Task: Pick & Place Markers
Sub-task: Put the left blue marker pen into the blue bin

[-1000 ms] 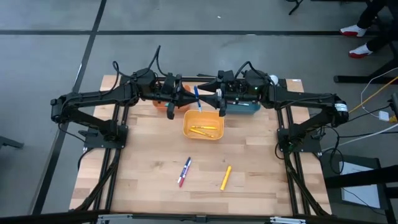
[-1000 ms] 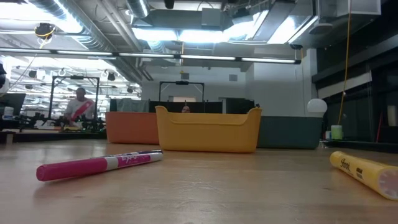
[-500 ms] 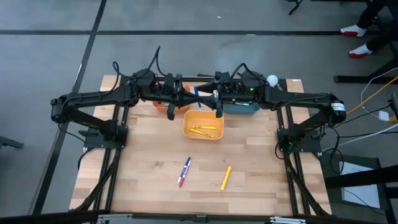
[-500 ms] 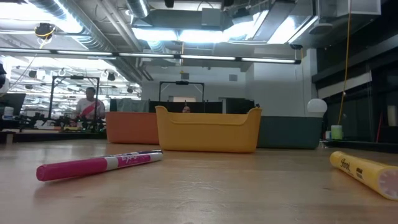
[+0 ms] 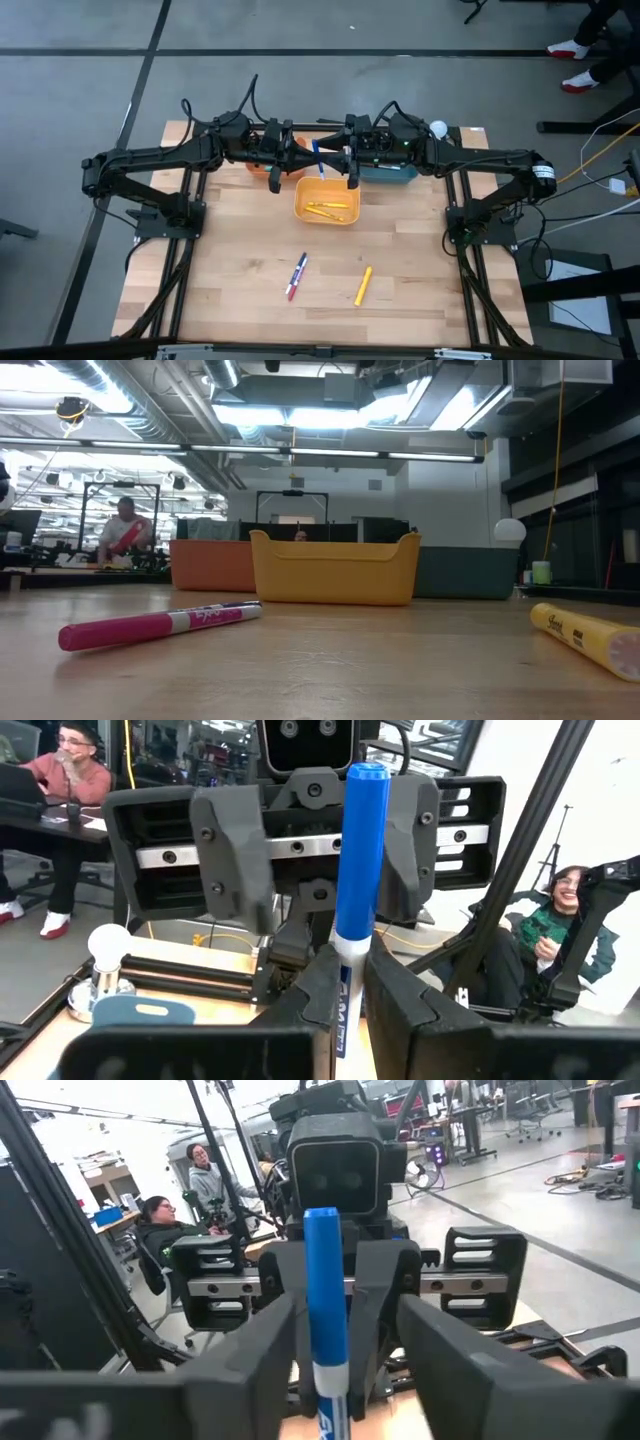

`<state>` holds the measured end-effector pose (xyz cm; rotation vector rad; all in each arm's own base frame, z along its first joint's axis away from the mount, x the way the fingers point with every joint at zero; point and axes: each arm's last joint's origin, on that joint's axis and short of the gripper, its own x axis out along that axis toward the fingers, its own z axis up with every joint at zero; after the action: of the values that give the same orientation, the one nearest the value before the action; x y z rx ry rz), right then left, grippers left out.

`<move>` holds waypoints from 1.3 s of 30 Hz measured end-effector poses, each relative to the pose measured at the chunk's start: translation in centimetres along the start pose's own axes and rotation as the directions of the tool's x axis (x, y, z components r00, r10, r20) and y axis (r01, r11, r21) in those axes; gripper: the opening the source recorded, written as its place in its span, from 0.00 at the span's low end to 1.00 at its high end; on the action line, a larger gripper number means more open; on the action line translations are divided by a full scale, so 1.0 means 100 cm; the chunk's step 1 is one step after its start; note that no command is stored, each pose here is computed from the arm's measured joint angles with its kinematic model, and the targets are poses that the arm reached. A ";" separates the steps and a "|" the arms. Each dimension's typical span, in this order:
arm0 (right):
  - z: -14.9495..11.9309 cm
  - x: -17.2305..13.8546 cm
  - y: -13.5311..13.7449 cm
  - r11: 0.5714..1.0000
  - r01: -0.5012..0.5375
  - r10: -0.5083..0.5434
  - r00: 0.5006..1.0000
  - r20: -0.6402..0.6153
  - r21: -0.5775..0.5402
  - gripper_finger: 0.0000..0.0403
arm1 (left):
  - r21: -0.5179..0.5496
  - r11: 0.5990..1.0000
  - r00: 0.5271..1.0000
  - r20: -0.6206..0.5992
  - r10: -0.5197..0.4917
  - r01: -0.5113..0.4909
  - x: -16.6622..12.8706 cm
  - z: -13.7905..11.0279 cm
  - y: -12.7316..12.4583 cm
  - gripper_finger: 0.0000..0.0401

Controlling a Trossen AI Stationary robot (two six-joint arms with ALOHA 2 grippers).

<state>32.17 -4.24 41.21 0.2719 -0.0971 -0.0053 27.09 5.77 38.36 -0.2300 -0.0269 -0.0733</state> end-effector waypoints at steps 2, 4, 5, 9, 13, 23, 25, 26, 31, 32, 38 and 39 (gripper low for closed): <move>0.000 0.000 0.000 1.000 -0.004 0.004 1.000 -0.002 0.001 0.37 | 0.000 1.000 1.000 0.000 0.000 0.000 0.000 0.000 0.000 0.06; 0.000 0.000 0.000 1.000 -0.007 0.007 1.000 -0.002 0.001 0.28 | 0.000 1.000 1.000 0.000 0.000 0.000 0.000 0.000 0.000 0.06; 0.000 0.000 0.000 1.000 -0.007 0.007 1.000 -0.001 0.000 0.23 | -0.001 1.000 1.000 -0.001 0.000 0.000 0.000 0.000 0.000 0.06; 0.000 0.000 0.001 1.000 -0.008 0.008 1.000 -0.001 -0.006 0.09 | -0.004 1.000 1.000 -0.001 0.000 0.000 0.000 0.000 0.000 0.12; 0.000 0.000 0.000 1.000 -0.011 0.011 1.000 -0.003 -0.003 0.09 | -0.005 1.000 1.000 -0.001 0.000 0.000 0.000 0.000 0.000 0.20; 0.000 0.000 0.001 1.000 -0.028 0.028 1.000 -0.008 -0.004 0.10 | -0.035 0.999 1.000 -0.004 0.005 -0.005 0.000 -0.001 0.000 0.37; 0.000 0.000 0.001 1.000 -0.030 0.030 1.000 -0.008 -0.004 0.10 | -0.038 0.999 1.000 -0.009 0.006 -0.007 0.000 -0.001 0.000 0.42; 0.000 0.000 0.001 0.999 -0.033 0.033 0.999 -0.009 -0.004 0.10 | -0.038 0.999 1.000 -0.011 0.007 -0.007 0.000 -0.001 0.000 0.45; 0.001 -0.001 0.002 0.999 -0.038 0.038 0.999 -0.008 -0.002 0.10 | -0.046 0.999 0.999 -0.034 0.012 -0.013 0.000 -0.003 0.001 0.56; 0.002 -0.002 0.002 0.999 -0.039 0.039 0.999 -0.005 -0.001 0.10 | -0.049 0.999 0.999 -0.043 0.012 -0.014 0.000 -0.004 0.001 0.58; 0.022 -0.011 0.010 0.997 -0.074 0.073 0.997 0.025 0.005 0.10 | -0.044 0.999 0.995 -0.100 0.018 -0.022 -0.001 -0.010 0.002 0.61; 0.025 -0.013 0.011 0.997 -0.072 0.072 0.997 0.022 -0.003 0.10 | -0.044 0.999 0.994 -0.103 0.019 -0.024 -0.001 -0.010 0.002 0.60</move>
<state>30.59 -3.83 43.83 0.2657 -0.1286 0.0635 27.06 5.79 37.31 -0.2718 0.0800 -0.0642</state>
